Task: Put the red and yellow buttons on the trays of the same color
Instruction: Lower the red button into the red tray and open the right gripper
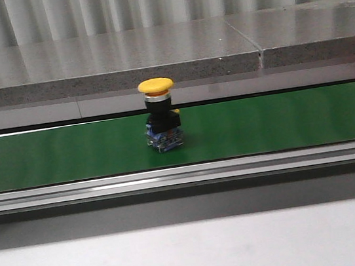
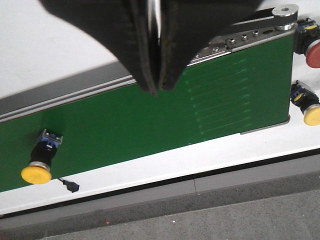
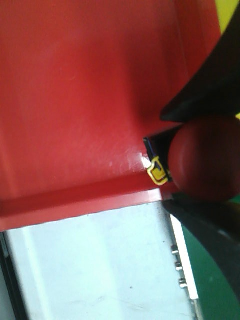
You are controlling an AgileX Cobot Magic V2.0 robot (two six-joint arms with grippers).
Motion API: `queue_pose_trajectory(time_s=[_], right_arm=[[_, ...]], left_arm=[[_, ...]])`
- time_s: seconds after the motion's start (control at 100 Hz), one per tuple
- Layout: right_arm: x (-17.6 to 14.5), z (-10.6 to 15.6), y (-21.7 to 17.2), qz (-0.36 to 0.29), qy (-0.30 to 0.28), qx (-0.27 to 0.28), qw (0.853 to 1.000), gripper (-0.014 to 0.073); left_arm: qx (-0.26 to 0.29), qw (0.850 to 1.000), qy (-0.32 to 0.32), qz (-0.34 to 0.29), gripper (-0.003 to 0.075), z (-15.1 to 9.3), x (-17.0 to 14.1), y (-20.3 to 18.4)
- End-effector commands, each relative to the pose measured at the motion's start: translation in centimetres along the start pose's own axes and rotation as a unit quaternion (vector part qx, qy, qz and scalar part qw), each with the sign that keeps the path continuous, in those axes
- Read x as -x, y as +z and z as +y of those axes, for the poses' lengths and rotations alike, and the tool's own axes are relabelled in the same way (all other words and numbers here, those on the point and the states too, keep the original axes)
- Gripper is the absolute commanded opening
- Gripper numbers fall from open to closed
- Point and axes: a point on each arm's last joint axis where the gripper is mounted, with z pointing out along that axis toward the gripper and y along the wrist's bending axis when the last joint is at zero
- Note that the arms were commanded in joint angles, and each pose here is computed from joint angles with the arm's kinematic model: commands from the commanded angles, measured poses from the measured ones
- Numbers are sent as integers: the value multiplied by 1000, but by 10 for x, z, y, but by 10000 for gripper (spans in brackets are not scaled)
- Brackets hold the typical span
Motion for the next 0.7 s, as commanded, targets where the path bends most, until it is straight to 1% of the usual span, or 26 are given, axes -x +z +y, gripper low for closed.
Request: queue_pose_trajectory(time_s=[0.0, 0.24, 0.31, 0.36, 0.43, 0.5, 0.57, 0.64, 0.69], right_arm=[[18, 0, -15, -71, 13, -1, 997, 62], [15, -7, 19, -57, 23, -4, 998, 65], [15, -8, 24, -55, 25, -4, 998, 66], [15, -8, 25, -57, 26, -4, 998, 83], [15, -8, 25, -58, 27, -4, 998, 167], [15, -8, 25, -60, 27, -4, 998, 325], [16, -8, 25, -63, 28, -4, 998, 453], [16, -8, 24, -65, 27, -5, 998, 519], [17, -8, 23, -66, 27, -5, 997, 524]], left_arm=[[1, 999, -2, -45, -20, 0, 13, -3], [1, 999, -2, -45, -20, 0, 13, -3], [1, 999, -2, -45, -20, 0, 13, -3], [1, 999, -2, -45, -20, 0, 13, -3], [1, 999, -2, -45, -20, 0, 13, -3], [1, 999, -2, -45, -20, 0, 13, -3], [1, 999, -2, -45, -20, 0, 13, -3], [1, 999, -2, -45, -20, 0, 13, -3], [1, 999, -2, -45, -20, 0, 13, -3]])
